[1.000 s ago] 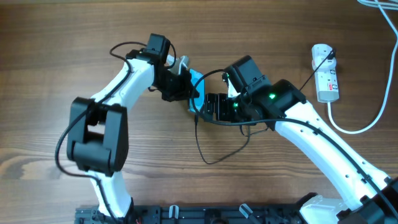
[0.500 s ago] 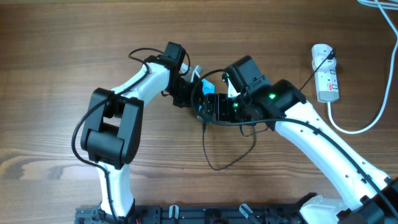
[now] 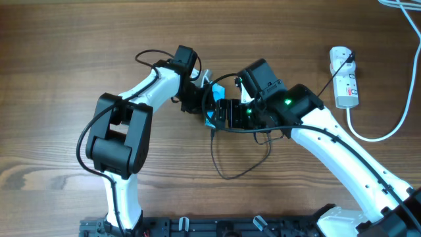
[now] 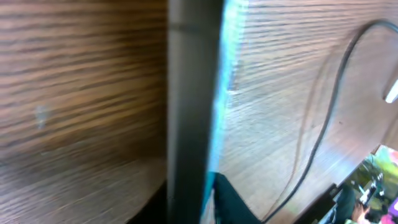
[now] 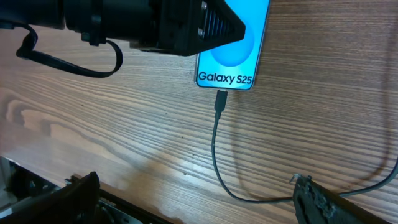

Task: Plug charger to phone and switch on socket
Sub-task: 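Lower the plugged-in phone onto the table with both grippers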

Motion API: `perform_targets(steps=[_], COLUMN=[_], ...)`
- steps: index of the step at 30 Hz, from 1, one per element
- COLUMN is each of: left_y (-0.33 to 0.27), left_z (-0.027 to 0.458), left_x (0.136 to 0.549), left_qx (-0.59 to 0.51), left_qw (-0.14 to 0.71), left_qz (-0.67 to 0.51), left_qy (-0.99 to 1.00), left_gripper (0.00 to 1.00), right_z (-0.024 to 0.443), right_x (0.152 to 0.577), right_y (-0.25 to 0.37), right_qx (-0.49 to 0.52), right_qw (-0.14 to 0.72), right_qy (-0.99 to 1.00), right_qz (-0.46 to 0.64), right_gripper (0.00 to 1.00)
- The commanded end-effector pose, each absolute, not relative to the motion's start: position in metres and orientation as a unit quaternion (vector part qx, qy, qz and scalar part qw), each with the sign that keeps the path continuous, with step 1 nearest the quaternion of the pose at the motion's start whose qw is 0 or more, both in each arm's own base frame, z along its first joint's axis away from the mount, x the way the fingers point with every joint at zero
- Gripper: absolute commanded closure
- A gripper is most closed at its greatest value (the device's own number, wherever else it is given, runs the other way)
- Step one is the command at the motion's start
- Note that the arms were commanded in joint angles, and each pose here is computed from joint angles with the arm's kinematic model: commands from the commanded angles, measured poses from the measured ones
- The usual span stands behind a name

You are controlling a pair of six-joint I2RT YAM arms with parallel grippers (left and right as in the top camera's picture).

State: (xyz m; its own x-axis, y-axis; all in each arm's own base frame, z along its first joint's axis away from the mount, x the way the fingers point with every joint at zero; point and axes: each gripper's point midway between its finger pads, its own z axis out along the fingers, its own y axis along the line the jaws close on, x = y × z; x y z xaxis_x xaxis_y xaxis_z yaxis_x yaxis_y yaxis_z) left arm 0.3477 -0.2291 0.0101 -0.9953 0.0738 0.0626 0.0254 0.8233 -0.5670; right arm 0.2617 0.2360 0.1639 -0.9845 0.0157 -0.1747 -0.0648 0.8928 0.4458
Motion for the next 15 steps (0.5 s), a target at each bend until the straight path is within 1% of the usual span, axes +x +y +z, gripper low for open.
perform_targets(steps=[1, 3, 4, 5, 7, 10, 11, 12, 13, 14, 15], left_y=[-0.216, -0.215, -0.215, -0.215, -0.213, -0.202, -0.198, -0.196, -0.194, -0.192, -0.19], left_z=[-0.011, -0.011, -0.011, -0.011, -0.012, -0.018, -0.019, -0.02, -0.021, -0.022, -0.022], left_x=[0.339, 0.339, 0.339, 0.339, 0.34, 0.34, 0.34, 0.34, 0.339, 0.338, 0.338], left_qx=[-0.011, -0.01, -0.01, -0.01, -0.008, 0.015, 0.016, 0.017, 0.018, 0.019, 0.019], left_qw=[0.055, 0.056, 0.056, 0.056, 0.054, 0.053, 0.053, 0.053, 0.054, 0.054, 0.055], left_qz=[0.254, 0.254, 0.253, 0.253, 0.247, 0.21, 0.2, 0.193, 0.187, 0.181, 0.177], left_qy=[-0.966, -0.966, -0.966, -0.966, -0.968, -0.976, -0.978, -0.98, -0.981, -0.982, -0.983], left_gripper=[0.75, 0.7, 0.63, 0.59, 0.59, 0.55, 0.52, 0.48, 0.39, 0.28, 0.22], right_z=[0.172, 0.171, 0.171, 0.171, 0.17, 0.17, 0.169, 0.168, 0.167, 0.166, 0.165], right_x=[0.259, 0.258, 0.258, 0.257, 0.257, 0.255, 0.254, 0.253, 0.252, 0.251, 0.251], right_y=[0.237, 0.236, 0.235, 0.235, 0.235, 0.234, 0.233, 0.231, 0.229, 0.227, 0.225], right_qx=[-0.016, -0.015, -0.015, -0.015, -0.014, -0.014, -0.013, -0.012, -0.011, -0.01, -0.008], right_qw=[0.09, 0.087, 0.087, 0.086, 0.084, 0.081, 0.077, 0.075, 0.074, 0.073, 0.072], right_qy=[0.966, 0.967, 0.967, 0.968, 0.968, 0.969, 0.97, 0.971, 0.972, 0.973, 0.975], right_qz=[0.24, 0.238, 0.237, 0.237, 0.236, 0.234, 0.231, 0.228, 0.224, 0.218, 0.212], right_gripper=[0.0, 0.0, 0.0, 0.0, 0.0, 0.0, 0.0, 0.0, 0.0, 0.0, 0.0])
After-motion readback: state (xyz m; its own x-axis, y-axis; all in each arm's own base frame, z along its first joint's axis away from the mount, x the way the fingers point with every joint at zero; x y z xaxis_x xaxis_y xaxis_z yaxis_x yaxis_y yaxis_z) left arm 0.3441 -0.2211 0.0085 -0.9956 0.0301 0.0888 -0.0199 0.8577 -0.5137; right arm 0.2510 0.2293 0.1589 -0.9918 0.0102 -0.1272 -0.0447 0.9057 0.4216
